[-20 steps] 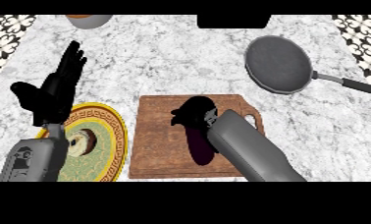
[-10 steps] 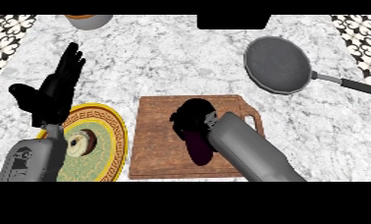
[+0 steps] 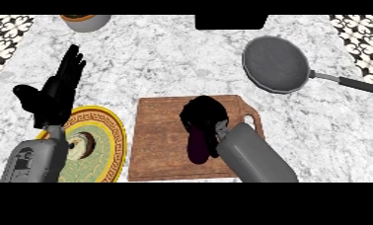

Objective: Pick the eggplant from the cutting board and place it in the pan

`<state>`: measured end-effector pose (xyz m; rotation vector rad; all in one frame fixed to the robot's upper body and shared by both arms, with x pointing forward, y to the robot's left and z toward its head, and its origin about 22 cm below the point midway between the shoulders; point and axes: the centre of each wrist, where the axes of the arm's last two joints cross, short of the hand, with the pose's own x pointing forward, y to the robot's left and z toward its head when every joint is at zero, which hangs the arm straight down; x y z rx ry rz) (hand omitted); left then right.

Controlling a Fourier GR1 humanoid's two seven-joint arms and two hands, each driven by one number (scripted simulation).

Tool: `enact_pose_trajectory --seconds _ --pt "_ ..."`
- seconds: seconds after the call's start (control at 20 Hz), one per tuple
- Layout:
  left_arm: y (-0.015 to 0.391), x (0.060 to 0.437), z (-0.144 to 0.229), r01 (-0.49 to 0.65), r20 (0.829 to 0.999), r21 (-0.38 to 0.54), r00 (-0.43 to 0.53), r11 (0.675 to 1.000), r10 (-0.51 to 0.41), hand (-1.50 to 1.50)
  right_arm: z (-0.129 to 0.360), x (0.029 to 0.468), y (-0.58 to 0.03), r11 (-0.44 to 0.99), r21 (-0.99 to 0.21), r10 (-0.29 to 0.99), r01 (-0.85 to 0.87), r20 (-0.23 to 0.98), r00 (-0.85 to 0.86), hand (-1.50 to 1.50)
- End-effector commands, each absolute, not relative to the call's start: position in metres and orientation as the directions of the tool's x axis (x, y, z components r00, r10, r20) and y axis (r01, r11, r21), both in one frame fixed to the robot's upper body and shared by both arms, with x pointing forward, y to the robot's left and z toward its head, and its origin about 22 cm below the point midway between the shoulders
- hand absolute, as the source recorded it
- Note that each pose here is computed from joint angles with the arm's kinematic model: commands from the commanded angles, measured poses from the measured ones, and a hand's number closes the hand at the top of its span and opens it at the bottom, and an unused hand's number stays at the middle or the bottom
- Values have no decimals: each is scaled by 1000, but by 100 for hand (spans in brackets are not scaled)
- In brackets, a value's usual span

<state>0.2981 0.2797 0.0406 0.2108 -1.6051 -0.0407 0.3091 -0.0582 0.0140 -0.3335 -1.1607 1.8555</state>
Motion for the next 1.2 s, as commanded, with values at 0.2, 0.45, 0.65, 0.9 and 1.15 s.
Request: enact_pose_trajectory --seconds 0.2,0.45,0.65,0.9,1.15 --pt "280 295 43 -112 987 152 -24 982 -156 0 64 282 -54 241 -963 934 -123 265 -240 150" --pt "276 303 53 -109 986 159 -21 981 -163 0 108 248 -39 389 -920 910 46 375 -178 150" --pt "276 298 48 -106 985 167 -25 980 -171 0 138 243 -45 427 -887 904 175 412 -116 150" --pt "270 295 52 -94 986 156 -44 983 -160 0 132 275 -87 527 -812 845 251 533 -52 150" --pt "273 305 50 -109 984 159 -58 981 -166 0 130 302 -136 644 -707 747 291 663 -43 150"
